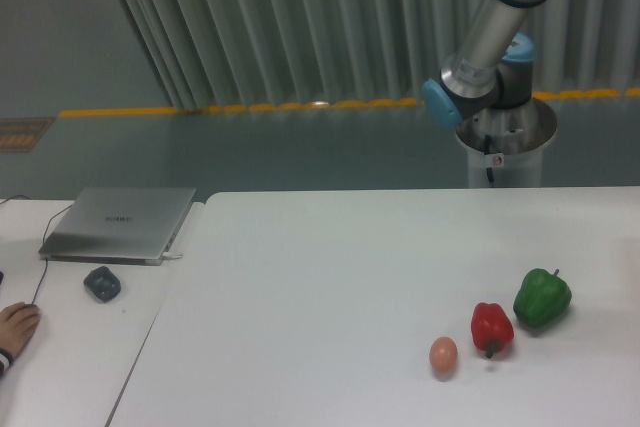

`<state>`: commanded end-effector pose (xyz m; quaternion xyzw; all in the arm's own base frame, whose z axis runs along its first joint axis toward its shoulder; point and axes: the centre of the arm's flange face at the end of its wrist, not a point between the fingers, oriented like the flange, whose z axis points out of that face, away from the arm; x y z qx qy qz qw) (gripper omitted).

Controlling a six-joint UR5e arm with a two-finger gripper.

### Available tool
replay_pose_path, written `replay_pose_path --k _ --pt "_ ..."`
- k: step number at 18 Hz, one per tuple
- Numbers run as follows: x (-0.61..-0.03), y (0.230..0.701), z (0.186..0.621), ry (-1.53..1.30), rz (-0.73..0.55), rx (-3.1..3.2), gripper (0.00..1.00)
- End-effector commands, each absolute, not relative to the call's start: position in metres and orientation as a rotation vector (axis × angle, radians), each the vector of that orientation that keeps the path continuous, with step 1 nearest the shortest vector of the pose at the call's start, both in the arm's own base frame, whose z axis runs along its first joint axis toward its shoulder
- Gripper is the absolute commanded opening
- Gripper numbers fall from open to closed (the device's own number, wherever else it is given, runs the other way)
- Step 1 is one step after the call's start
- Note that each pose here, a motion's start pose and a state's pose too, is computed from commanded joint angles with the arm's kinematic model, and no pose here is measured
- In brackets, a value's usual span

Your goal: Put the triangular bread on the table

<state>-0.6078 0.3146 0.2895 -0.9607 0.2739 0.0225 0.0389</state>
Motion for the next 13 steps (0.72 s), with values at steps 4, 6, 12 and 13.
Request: replay_pose_path --k 4,6,12,13 --pt "-0.6086 0.3136 0.2873 0.835 0.062 -2.948 1.00" --pt "-0.6083 0.3144 0.2862 0.836 0.059 -2.950 1.00" --pt "-0.6106 0.3125 0.2796 0.839 0.045 -2.975 1.00" --pt "-0.6100 0.3124 0.2799 0.839 0.045 -2.975 1.00"
